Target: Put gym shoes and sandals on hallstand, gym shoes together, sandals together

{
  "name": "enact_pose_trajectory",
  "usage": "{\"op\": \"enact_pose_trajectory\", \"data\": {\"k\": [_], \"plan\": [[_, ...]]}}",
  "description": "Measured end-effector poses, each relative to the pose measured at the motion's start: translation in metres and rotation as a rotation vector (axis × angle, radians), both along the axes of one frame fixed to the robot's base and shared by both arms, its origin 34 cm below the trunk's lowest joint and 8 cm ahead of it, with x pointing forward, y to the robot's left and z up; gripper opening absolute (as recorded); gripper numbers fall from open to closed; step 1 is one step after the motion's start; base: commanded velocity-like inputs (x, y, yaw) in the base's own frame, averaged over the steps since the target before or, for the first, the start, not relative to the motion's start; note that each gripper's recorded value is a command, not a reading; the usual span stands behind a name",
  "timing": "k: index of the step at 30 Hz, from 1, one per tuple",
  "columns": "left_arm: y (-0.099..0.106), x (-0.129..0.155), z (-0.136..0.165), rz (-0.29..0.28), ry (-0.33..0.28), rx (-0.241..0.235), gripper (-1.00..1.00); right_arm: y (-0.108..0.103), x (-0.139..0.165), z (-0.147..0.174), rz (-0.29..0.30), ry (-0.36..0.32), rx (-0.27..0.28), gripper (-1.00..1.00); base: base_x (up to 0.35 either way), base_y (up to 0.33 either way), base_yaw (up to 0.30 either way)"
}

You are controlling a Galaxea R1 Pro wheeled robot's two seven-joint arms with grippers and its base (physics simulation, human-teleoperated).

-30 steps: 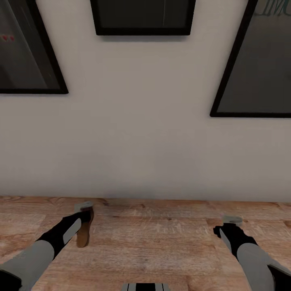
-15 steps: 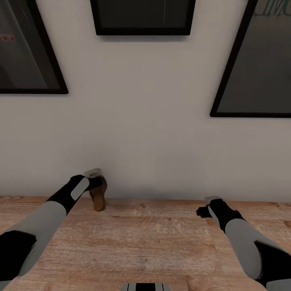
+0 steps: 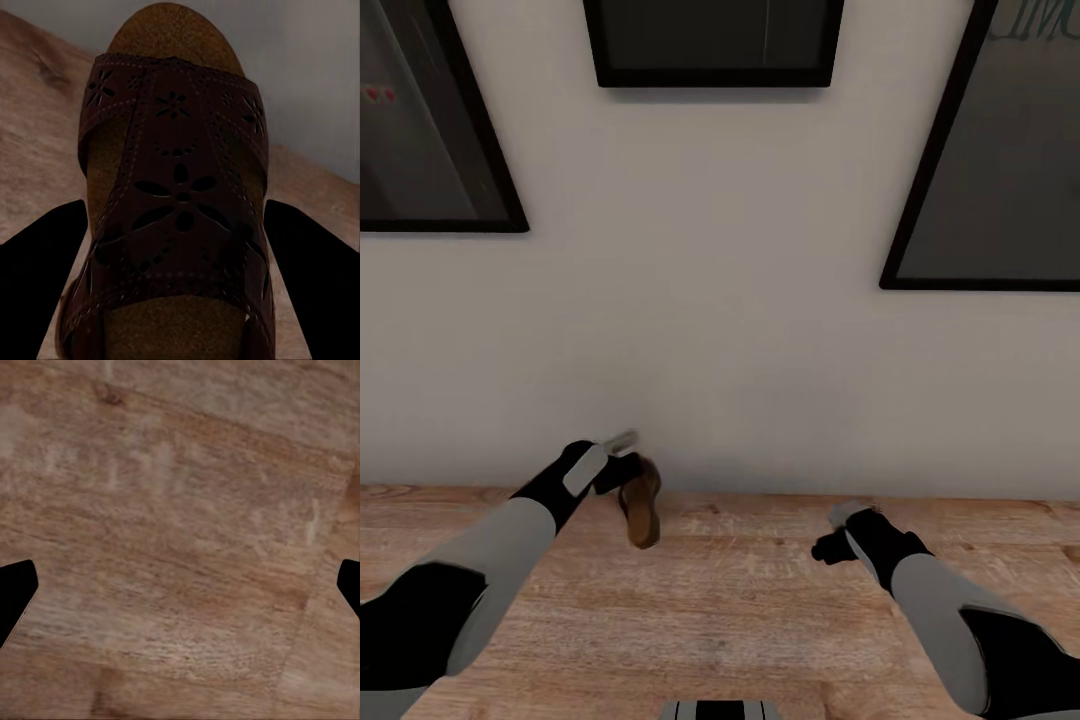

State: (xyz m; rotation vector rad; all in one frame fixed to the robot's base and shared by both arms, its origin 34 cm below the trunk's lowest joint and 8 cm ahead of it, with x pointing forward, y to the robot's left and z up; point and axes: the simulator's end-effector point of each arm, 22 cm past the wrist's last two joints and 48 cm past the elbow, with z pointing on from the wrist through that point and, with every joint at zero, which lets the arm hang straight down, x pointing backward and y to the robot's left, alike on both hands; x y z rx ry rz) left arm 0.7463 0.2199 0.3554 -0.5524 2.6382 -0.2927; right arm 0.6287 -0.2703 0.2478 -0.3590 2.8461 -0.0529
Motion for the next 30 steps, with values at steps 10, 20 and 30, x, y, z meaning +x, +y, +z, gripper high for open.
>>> {"op": "enact_pose_trajectory", "data": {"k": [10,20,30], "plan": [[0.006,0.002,-0.016,0.21,-0.05,-0.075,-1.0,0.027,-0.013,-0.019,0.07,-0.081,0.066,1.0,0.0,0.0,0.0],[0.005,0.002,-0.017,0.266,-0.057,-0.113,-1.0,0.031,-0.014,-0.021,0.081,-0.1,0.076,1.0,0.0,0.0,0.0],[0.002,0.003,-0.017,0.309,-0.05,-0.16,-1.0,0.032,-0.014,-0.021,0.084,-0.102,0.078,1.0,0.0,0.0,0.0]]}}
